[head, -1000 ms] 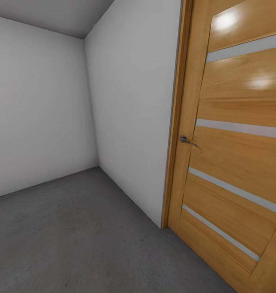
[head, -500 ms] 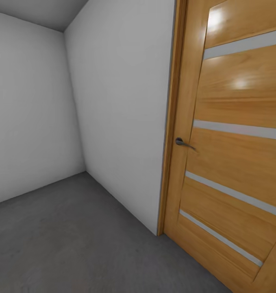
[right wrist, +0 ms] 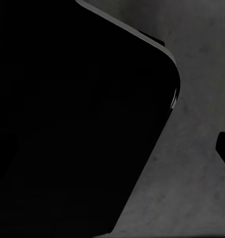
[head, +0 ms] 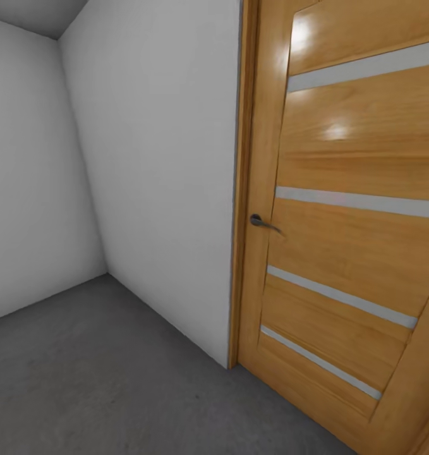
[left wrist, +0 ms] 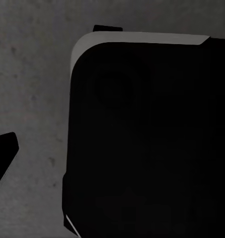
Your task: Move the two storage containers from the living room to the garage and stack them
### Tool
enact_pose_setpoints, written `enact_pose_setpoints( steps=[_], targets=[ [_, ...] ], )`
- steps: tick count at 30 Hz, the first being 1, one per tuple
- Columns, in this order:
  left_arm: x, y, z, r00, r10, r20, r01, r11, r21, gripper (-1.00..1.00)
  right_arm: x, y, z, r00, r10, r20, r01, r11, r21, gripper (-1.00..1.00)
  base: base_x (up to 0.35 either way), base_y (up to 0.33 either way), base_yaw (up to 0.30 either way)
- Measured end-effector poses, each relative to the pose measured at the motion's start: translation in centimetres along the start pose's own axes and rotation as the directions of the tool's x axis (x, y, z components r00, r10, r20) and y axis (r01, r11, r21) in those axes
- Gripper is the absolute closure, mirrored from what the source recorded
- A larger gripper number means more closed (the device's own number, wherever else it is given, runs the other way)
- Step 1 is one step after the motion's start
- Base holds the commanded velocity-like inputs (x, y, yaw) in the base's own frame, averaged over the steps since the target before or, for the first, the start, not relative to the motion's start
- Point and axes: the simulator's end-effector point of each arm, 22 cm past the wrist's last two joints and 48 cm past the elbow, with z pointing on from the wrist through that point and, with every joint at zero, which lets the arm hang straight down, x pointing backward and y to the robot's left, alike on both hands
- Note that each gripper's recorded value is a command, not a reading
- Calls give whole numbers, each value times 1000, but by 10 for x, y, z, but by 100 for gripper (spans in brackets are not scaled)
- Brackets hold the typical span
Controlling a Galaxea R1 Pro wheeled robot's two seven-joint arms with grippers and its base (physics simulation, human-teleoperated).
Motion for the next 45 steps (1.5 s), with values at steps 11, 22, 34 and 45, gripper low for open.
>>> enact_pose_setpoints(
  steps=[11,22,34,45],
  targets=[
    [0,0,0,1000,0,0,0,1000,-1,-100,0,0,0,1000,0,-1,0,1000,0,-100,0,0,-242],
    [0,0,0,1000,0,1,0,1000,-1,-100,1,0,0,1000,0,-1,0,1000,0,-100,0,0,-242],
    [0,-1,0,1000,2,0,-2,1000,2,-100,1,0,0,1000,0,-1,0,1000,0,-100,121,104,-82],
    [0,-1,0,1000,2,0,-2,1000,2,-100,0,1,0,1000,0,0,0,1000,-1,-100,261,226,-8]
  ],
)
